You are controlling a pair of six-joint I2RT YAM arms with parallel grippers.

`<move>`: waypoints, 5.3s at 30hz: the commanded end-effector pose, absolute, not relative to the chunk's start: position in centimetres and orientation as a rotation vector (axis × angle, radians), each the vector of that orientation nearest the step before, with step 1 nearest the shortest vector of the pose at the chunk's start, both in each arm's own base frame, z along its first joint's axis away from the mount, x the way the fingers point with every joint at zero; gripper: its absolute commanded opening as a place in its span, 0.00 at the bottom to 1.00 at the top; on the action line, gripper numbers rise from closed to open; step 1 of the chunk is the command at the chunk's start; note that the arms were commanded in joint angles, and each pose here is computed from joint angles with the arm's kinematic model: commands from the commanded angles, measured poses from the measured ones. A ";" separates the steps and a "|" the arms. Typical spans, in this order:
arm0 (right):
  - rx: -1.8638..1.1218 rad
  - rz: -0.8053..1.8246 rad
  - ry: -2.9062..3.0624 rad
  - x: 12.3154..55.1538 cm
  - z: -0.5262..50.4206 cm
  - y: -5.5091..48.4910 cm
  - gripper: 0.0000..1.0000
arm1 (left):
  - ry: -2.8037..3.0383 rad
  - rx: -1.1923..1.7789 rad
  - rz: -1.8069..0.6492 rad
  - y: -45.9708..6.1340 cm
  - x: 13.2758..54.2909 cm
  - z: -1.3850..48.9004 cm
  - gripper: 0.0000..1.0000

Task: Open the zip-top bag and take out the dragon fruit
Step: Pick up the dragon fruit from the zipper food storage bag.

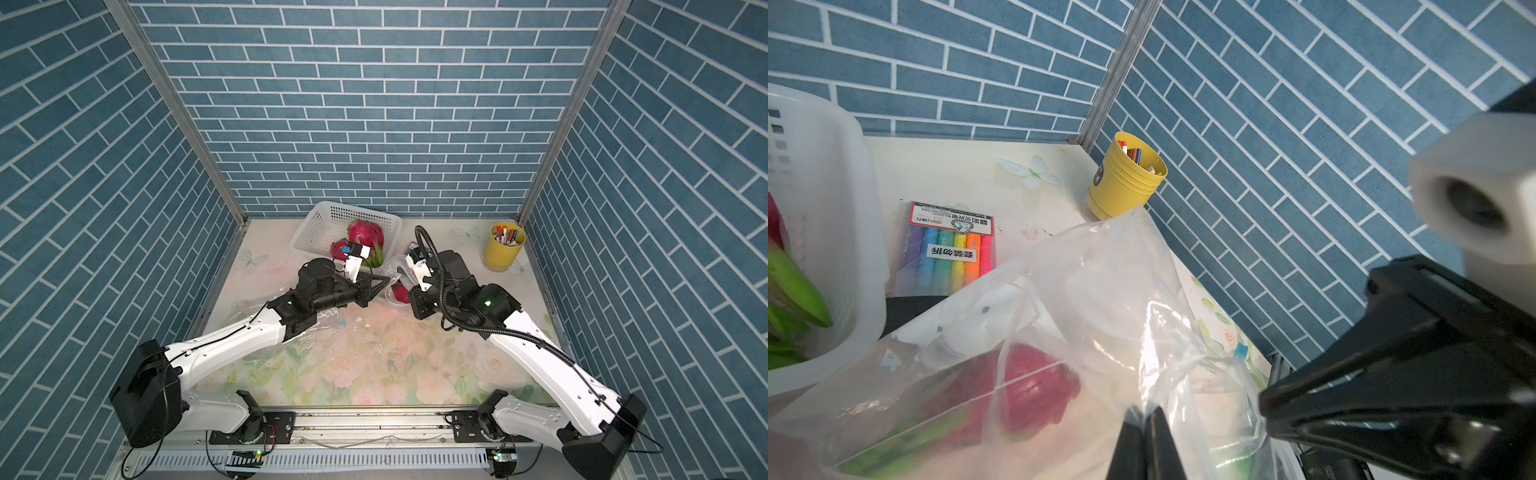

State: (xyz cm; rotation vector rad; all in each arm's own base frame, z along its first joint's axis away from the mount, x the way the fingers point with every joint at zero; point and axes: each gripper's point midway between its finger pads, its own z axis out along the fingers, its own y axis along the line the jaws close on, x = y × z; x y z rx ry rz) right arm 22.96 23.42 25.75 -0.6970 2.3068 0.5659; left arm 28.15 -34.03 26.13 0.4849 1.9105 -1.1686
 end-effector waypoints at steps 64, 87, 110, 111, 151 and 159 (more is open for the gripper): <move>-1.079 0.238 2.488 31.7 13.1 27.0 0.24 | 2.167 0.339 -0.924 -31.2 36.0 8.0 0.06; -0.819 0.299 2.556 32.3 14.3 27.2 0.35 | 2.041 0.421 -1.114 -30.4 30.6 17.9 0.03; -0.512 -0.039 2.628 31.8 11.6 19.3 0.00 | 2.027 0.458 -0.990 -29.6 31.4 19.9 0.03; -0.520 -0.012 2.620 31.7 12.0 19.5 0.00 | 2.023 0.461 -0.984 -29.6 31.4 20.1 0.03; -0.931 0.985 2.256 29.3 14.7 34.5 0.56 | 2.049 0.532 -0.977 -31.2 32.9 20.1 0.06; -0.906 1.052 2.233 28.2 15.9 34.3 0.00 | 2.079 0.483 -0.916 -30.7 33.9 19.1 0.06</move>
